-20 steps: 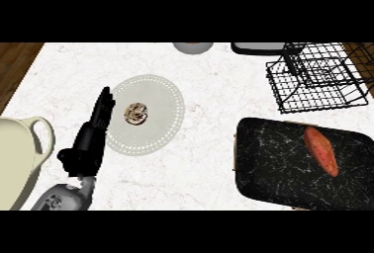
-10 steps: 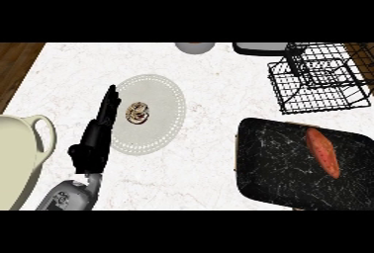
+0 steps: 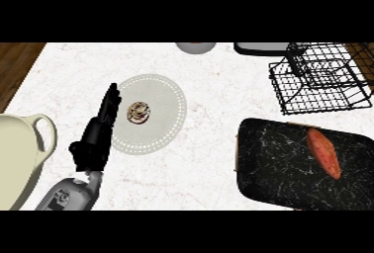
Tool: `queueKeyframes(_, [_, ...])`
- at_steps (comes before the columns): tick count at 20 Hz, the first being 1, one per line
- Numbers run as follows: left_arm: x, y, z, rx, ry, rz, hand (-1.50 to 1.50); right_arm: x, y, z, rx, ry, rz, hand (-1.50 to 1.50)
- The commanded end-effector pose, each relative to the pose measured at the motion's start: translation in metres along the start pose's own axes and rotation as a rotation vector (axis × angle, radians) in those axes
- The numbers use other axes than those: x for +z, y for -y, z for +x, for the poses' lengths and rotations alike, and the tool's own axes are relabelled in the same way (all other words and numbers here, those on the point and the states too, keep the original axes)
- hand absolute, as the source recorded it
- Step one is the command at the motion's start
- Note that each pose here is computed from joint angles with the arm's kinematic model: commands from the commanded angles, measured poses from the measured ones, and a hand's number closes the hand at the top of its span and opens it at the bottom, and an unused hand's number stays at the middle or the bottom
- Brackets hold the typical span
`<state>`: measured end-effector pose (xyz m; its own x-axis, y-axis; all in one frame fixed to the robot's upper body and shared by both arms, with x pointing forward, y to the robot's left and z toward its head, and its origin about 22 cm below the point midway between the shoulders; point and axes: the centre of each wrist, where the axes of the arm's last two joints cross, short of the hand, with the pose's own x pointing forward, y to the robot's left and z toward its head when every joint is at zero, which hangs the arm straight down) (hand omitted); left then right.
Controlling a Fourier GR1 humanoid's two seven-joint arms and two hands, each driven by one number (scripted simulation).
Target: Pick the sweet potato from the tray and place it in the tiered basket
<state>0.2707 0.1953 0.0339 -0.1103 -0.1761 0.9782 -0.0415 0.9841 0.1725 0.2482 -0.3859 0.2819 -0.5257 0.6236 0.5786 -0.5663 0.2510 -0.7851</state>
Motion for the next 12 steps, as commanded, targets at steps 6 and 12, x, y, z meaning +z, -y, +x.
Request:
queueKeyframes(6, [0.004, 0.0, -0.008, 0.006, -0.009, 0.006, 0.0, -0.004, -0.012, 0.006, 0.069, -0.018, 0.217, -1.5])
queueKeyframes(12, [0.003, -0.002, -0.008, -0.008, -0.001, -0.009, 0.0, -0.015, -0.021, 0.003, 0.153, -0.045, 0.182, -1.5])
